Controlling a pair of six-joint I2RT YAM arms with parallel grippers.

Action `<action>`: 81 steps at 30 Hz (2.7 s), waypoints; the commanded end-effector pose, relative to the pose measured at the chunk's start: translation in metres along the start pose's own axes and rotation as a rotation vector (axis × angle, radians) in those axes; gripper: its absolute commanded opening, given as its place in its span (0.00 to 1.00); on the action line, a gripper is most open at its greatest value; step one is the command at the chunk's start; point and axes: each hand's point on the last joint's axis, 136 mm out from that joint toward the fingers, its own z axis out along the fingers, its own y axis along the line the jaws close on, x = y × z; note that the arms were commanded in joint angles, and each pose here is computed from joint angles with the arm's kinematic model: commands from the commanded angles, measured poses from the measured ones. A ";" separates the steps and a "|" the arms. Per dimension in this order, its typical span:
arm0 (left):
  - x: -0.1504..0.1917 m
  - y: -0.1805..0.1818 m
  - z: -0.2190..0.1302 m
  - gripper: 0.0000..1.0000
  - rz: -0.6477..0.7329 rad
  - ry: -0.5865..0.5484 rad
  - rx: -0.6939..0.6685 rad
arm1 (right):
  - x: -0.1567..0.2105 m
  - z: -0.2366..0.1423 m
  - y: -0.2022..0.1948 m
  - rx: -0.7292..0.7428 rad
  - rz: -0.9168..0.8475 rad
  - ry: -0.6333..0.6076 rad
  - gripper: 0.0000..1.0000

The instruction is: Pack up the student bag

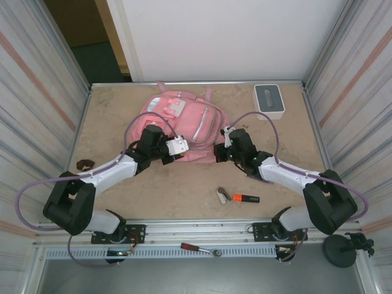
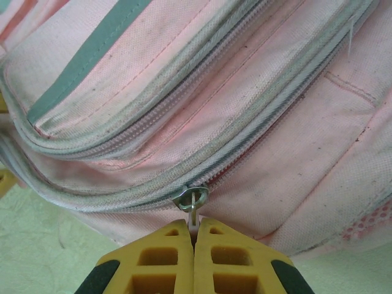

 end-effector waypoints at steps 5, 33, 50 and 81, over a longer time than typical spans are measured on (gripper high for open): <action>-0.060 -0.009 0.005 0.50 0.172 -0.053 -0.030 | -0.016 -0.009 0.023 -0.089 0.024 -0.061 0.00; -0.036 0.014 -0.014 0.00 0.037 -0.155 -0.036 | -0.001 -0.010 -0.058 0.224 0.057 0.005 0.00; -0.006 0.039 -0.039 0.16 -0.091 -0.158 -0.101 | -0.009 0.017 0.000 0.031 -0.019 0.001 0.00; -0.006 0.025 -0.032 0.18 -0.073 -0.117 -0.061 | -0.020 0.068 0.004 -0.315 -0.526 0.179 0.44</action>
